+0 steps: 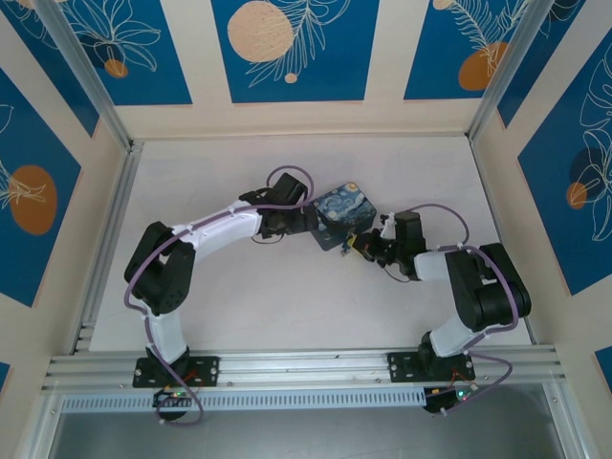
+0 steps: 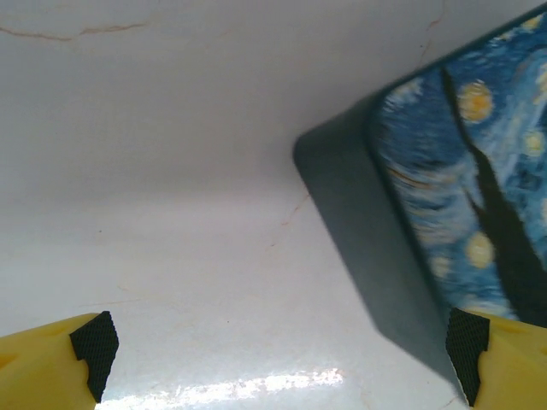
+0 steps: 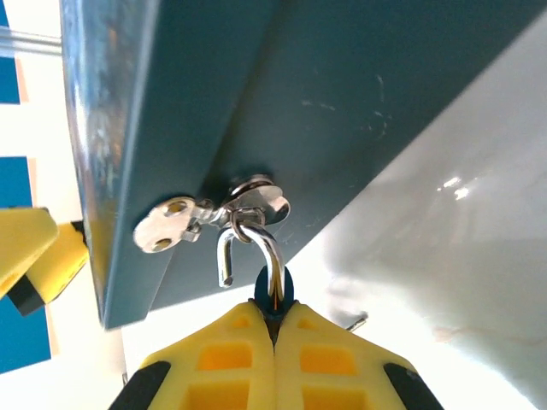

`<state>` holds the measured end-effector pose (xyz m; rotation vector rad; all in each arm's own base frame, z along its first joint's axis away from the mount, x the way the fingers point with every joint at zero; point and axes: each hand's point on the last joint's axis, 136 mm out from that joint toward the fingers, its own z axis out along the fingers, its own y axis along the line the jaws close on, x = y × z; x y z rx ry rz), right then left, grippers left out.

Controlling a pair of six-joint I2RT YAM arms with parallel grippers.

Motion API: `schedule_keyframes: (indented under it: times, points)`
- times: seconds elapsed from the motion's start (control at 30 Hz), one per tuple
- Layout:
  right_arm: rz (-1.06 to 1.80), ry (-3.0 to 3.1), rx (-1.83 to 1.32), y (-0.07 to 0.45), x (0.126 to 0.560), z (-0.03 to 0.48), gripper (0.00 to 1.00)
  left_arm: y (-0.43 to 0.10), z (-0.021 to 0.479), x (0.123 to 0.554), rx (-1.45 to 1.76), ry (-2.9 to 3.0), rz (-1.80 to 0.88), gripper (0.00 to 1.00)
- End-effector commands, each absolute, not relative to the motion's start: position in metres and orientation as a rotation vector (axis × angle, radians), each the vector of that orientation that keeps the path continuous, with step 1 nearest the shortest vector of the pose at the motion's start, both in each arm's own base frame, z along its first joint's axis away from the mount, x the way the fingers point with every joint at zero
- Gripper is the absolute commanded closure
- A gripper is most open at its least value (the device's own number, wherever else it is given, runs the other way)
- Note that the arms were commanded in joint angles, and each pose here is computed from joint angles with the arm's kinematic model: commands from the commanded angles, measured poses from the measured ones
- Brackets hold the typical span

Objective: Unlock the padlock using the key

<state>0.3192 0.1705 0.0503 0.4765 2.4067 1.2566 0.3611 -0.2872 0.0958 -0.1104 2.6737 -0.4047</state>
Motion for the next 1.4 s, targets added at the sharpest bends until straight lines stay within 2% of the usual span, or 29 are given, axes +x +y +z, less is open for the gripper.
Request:
schedule_keyframes:
  times: [0.0,0.67,1.37]
  points:
    - [1.24,2.367,0.467,0.172,0.32,0.061,1.0,-0.296,0.117,0.359,-0.104,2.647,-0.458,0.0]
    - [1.219,2.354,0.643,0.158,0.317,0.036,1.0,-0.299,0.079,0.36,-0.102,2.71,-0.32,0.0]
    - [1.204,2.232,0.793,0.139,0.35,0.048,1.0,-0.291,0.054,0.353,-0.114,2.763,-0.243,0.0]
